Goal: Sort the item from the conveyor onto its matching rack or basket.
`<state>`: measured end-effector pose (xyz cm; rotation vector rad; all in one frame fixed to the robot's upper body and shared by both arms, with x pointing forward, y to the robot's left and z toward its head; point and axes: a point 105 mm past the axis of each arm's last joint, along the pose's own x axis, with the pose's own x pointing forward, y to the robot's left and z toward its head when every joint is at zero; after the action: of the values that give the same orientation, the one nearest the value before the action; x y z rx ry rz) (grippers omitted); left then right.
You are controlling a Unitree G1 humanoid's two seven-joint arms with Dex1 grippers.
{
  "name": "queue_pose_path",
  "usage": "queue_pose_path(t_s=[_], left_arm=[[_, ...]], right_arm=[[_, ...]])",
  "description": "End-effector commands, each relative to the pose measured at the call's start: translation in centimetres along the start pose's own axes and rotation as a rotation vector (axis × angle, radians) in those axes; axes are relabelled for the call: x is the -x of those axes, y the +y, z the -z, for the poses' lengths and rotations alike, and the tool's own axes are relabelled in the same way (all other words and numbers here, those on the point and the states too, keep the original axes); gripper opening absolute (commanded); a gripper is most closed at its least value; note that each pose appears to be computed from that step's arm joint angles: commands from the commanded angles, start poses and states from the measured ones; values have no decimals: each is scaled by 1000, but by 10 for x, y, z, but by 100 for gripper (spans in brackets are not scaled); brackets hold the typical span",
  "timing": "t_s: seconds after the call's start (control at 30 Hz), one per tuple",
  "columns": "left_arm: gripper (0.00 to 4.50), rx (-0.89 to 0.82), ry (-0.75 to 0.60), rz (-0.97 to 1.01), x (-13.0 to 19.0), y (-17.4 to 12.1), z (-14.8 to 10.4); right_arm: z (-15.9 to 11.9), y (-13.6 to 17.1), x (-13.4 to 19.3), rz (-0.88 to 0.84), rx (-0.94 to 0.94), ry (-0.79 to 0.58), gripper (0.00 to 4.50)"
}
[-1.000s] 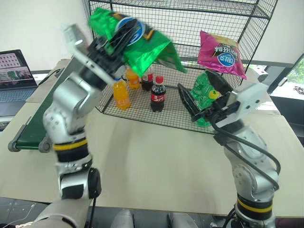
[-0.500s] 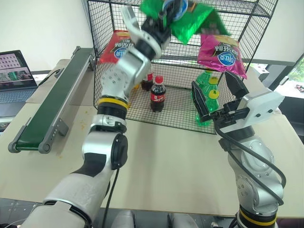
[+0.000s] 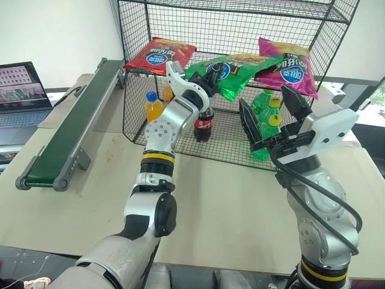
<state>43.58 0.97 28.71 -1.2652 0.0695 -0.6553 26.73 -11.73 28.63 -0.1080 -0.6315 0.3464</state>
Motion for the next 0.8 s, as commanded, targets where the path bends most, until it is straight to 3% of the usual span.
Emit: queue_pose_path(t_s=[0.03, 0.5, 0.8], left_arm=[[9, -13, -81, -3, -6, -21, -6], [9, -26, -127, -49, -36, -36, 8], [9, -194, -221, -86, -29, -44, 8]], right_arm=[[-10, 1, 0, -8, 12, -33, 450], [-6, 4, 3, 13, 22, 10, 450], [-5, 3, 4, 22, 20, 10, 450]])
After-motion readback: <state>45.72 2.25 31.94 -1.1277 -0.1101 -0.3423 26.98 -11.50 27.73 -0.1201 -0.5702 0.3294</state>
